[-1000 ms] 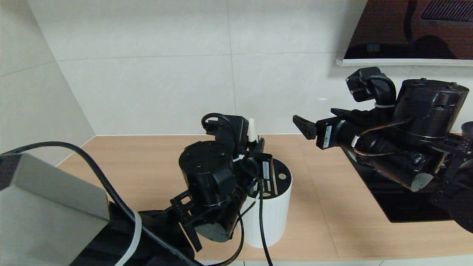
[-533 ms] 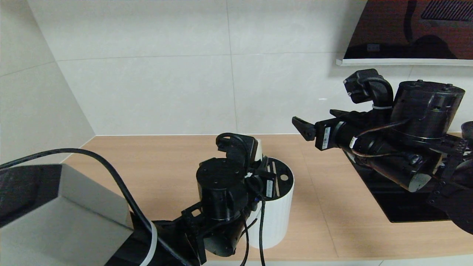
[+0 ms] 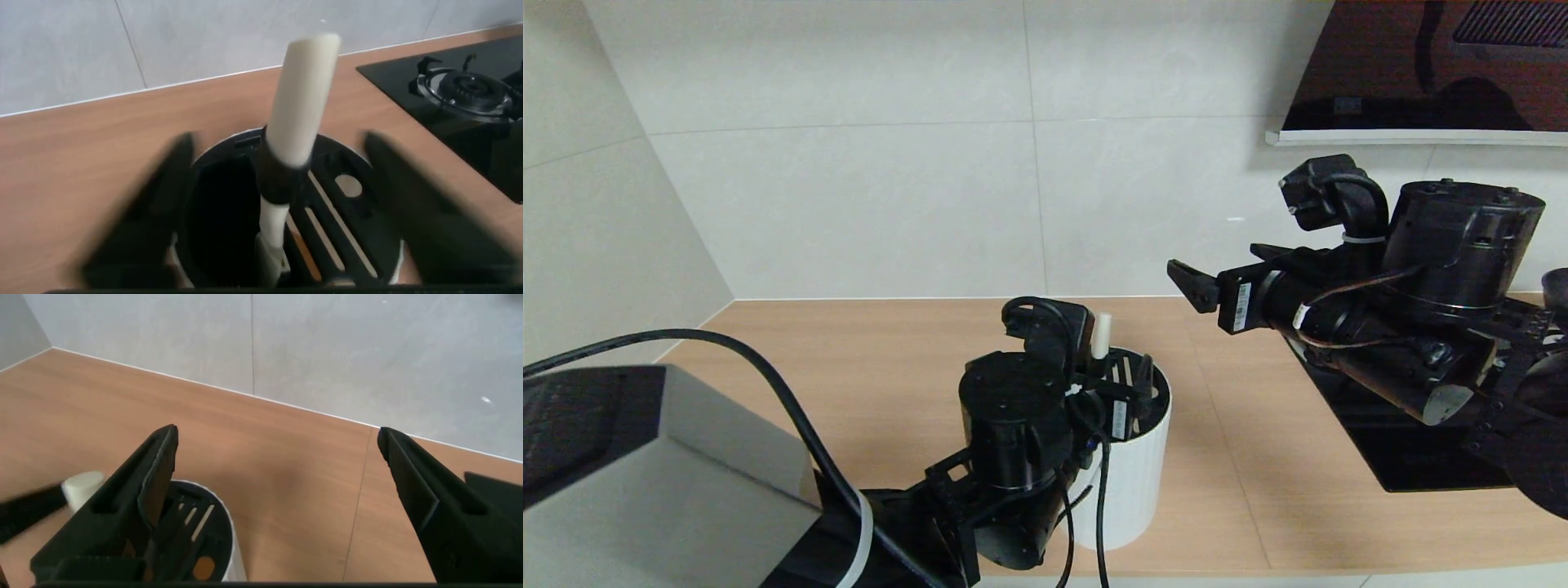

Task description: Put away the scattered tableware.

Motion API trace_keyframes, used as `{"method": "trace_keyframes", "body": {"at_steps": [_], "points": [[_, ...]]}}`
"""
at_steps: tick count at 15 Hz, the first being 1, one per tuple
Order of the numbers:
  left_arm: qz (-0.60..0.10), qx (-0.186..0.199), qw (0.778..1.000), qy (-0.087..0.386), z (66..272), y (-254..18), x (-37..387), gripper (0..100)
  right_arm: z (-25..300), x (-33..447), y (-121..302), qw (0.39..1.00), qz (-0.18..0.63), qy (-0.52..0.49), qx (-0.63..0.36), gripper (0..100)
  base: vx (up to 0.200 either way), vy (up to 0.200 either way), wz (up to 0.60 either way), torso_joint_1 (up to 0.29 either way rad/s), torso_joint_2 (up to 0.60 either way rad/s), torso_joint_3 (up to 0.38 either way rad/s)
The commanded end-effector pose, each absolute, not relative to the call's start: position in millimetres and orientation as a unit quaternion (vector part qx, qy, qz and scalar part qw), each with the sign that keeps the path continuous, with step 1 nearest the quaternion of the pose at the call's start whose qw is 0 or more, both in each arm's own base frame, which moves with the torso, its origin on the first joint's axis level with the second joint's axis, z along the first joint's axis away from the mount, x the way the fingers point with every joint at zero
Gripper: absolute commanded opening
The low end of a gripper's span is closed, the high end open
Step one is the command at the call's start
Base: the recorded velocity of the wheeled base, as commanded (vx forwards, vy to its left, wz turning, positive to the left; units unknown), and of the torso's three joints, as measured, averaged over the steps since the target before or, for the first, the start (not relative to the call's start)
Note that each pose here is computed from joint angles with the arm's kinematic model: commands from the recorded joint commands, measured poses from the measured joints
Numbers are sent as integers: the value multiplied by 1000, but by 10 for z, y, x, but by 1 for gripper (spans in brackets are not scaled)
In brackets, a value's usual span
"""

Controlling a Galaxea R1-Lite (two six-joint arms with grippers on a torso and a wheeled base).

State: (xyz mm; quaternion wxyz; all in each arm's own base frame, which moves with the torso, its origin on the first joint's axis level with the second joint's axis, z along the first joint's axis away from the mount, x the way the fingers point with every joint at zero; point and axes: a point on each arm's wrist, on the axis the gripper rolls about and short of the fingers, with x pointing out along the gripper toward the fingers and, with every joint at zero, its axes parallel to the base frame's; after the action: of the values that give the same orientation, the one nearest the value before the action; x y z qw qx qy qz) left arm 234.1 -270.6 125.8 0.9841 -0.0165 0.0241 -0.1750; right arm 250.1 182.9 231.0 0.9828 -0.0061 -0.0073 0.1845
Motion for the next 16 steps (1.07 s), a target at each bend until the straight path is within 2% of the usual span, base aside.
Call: {"method": "trace_keyframes", "body": {"at_steps": [1,4,5,6,8,9,10,11,13,14,15,16], "points": [[-175,-17,984,24,1260,-2702,2338,100,2304,2503,1832,983,184,-6,-7,100,0,0,0,0,0,0],[-175,-18,984,22,1279,-2695,2332,100,2304,2503,1832,983,184,-6,-7,100,0,0,0,0,0,0],[-174,-28,984,12,1357,-2664,2308,100,2309,2501,1830,983,184,-7,-6,100,0,0,0,0,0,0],[-175,-51,983,-16,1565,-2560,2223,100,2318,2495,1826,983,184,-9,-6,100,0,0,0,0,0,0],[-206,-88,972,-65,2006,-2214,1927,100,2350,2489,1815,983,184,-13,-3,100,0,0,0,0,0,0],[-251,-94,960,-80,2175,-2041,1767,100,2369,2474,1803,983,183,-16,-2,100,0,0,0,0,0,0],[-257,-94,958,-81,2195,-2017,1749,100,2379,2468,1799,983,182,-17,-1,100,0,0,0,0,0,0],[-291,-87,949,-81,2396,-1723,1562,100,2507,2382,1727,983,180,-34,5,100,0,0,0,0,0,0],[-296,-91,945,-101,2629,-1319,1400,100,2651,2258,1558,984,166,-56,12,100,0,0,0,0,0,0],[-294,-90,946,-104,2655,-1240,1371,100,2643,2231,1513,985,162,-56,12,100,0,0,0,0,0,0],[-256,-81,958,-99,2700,-903,1239,100,2677,2068,1232,988,140,-67,14,100,0,0,0,0,0,0],[-233,-73,966,-86,2703,-729,1113,100,2740,1942,1123,987,134,-81,21,100,0,0,0,0,0,0]]}}
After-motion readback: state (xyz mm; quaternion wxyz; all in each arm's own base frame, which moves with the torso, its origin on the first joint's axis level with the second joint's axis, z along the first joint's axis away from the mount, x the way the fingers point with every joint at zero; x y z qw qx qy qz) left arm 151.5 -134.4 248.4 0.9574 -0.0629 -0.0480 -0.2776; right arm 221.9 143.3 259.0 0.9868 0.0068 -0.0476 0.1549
